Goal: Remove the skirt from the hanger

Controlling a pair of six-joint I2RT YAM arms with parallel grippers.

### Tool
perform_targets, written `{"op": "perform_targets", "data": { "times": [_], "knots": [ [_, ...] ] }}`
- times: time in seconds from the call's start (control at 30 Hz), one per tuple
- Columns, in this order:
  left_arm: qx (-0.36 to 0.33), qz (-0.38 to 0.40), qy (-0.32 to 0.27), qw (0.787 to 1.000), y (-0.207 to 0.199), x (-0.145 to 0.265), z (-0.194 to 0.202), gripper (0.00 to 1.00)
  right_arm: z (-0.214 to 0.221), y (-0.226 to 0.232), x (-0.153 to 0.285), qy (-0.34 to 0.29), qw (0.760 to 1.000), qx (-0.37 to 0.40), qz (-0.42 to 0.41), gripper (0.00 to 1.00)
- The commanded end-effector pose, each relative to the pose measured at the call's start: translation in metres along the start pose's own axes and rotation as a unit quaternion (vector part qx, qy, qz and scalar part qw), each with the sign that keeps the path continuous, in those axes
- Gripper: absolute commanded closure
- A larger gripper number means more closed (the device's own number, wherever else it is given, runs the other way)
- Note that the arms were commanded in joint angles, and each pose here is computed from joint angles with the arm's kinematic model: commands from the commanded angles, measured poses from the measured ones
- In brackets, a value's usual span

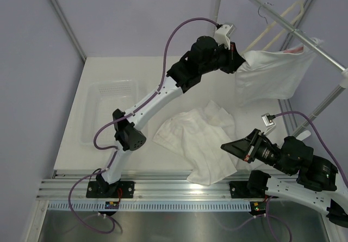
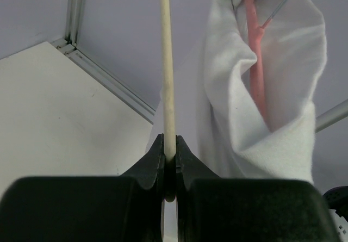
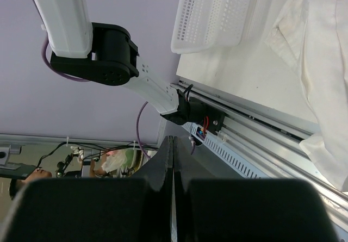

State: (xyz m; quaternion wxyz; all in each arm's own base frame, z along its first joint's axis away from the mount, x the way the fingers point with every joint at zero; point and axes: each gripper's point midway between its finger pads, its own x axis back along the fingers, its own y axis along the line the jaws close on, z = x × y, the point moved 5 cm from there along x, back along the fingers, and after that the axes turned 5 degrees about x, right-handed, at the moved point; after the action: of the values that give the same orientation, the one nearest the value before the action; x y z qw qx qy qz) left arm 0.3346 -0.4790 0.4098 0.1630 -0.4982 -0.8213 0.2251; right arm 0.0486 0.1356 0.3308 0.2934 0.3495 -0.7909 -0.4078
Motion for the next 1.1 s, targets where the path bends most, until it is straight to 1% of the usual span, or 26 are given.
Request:
{"op": "perform_targets", "data": {
  "times": [0.0,0.3,0.33,0.37,0.4,0.43,0.47,0.5,0.53,0.57,0.63,0.7,0.77,0.8,0.83,0.87,0.9,0.93,0.97,1.0,1.03,1.07],
  "knots": [
    [-0.006,0.03,-0.054,0.998,-0.019,-0.002,-0.024,1.0,-0.005,0.006,-0.005,-0.015,1.0,-0.006,-0.007,1.0],
    [0.001,0.027,-0.043,0.999,-0.017,-0.007,-0.014,1.0,-0.006,0.005,-0.003,-0.018,1.0,-0.006,-0.007,1.0],
    [0.002,0.021,-0.042,0.999,-0.016,-0.007,-0.014,0.96,-0.005,0.005,-0.003,-0.017,1.0,-0.006,-0.007,1.0],
    [0.002,0.014,-0.033,0.999,-0.012,-0.007,-0.009,0.86,-0.006,0.005,-0.003,-0.018,1.0,-0.006,-0.007,1.0],
    [0.002,0.007,-0.03,1.0,-0.009,-0.007,-0.007,0.73,-0.005,0.005,-0.004,-0.017,1.0,-0.005,-0.005,1.0],
    [0.001,0.002,-0.026,1.0,-0.007,-0.006,-0.005,0.41,-0.005,0.004,-0.005,-0.017,1.0,-0.006,-0.003,1.0],
    [-0.001,0.0,-0.029,1.0,-0.009,0.0,-0.01,0.25,-0.004,0.003,-0.005,-0.016,1.0,-0.007,-0.001,1.0],
    [0.0,-0.018,-0.024,1.0,0.001,0.001,-0.005,0.15,-0.004,0.003,-0.006,-0.015,1.0,-0.005,0.001,0.99],
    [-0.001,-0.027,-0.023,0.999,0.004,0.004,-0.005,0.09,-0.003,0.002,-0.006,-0.014,1.0,-0.006,0.002,0.97],
    [-0.007,-0.031,-0.031,0.999,0.001,0.013,-0.014,0.01,-0.003,0.002,-0.007,-0.014,1.0,-0.006,0.004,0.96],
    [-0.009,-0.054,-0.028,0.998,0.009,0.021,-0.016,0.01,-0.003,0.002,-0.007,-0.013,1.0,-0.003,0.003,0.94],
    [-0.014,-0.061,-0.039,0.997,0.007,0.036,-0.031,0.01,-0.004,0.002,-0.006,-0.015,1.0,-0.002,0.001,0.91],
    [-0.024,-0.068,-0.045,0.996,0.007,0.047,-0.041,0.01,-0.005,0.001,-0.005,-0.018,1.0,-0.001,0.003,0.84],
    [-0.028,-0.072,-0.059,0.995,0.004,0.061,-0.057,0.01,-0.006,0.001,-0.003,-0.021,1.0,-0.001,0.001,0.82],
    [-0.031,-0.091,-0.062,0.993,0.007,0.07,-0.061,0.01,-0.006,0.001,-0.002,-0.022,1.0,0.0,0.001,0.8],
    [-0.035,-0.103,-0.065,0.992,0.009,0.08,-0.067,0.01,-0.006,0.002,-0.001,-0.022,1.0,0.0,-0.001,0.71],
    [-0.043,-0.119,-0.072,0.989,0.015,0.091,-0.075,0.01,-0.007,0.001,-0.001,-0.026,1.0,0.0,0.001,0.64],
    [-0.046,-0.135,-0.084,0.986,0.009,0.116,-0.088,0.01,-0.008,-0.001,0.002,-0.027,1.0,-0.001,0.004,0.59],
    [-0.044,-0.17,-0.074,0.982,0.023,0.125,-0.08,0.01,-0.009,-0.003,0.003,-0.032,0.999,-0.001,0.011,0.52],
    [-0.042,-0.195,-0.075,0.977,0.03,0.138,-0.08,0.01,-0.01,-0.004,0.004,-0.035,0.999,-0.002,0.015,0.37],
    [-0.044,-0.231,-0.107,0.966,0.025,0.171,-0.093,0.01,-0.012,-0.006,0.006,-0.038,0.999,-0.007,0.028,0.28],
    [-0.04,-0.276,-0.072,0.958,0.046,0.179,-0.065,0.01,-0.015,-0.009,0.007,-0.05,0.998,-0.008,0.039,0.19]
  ]
}}
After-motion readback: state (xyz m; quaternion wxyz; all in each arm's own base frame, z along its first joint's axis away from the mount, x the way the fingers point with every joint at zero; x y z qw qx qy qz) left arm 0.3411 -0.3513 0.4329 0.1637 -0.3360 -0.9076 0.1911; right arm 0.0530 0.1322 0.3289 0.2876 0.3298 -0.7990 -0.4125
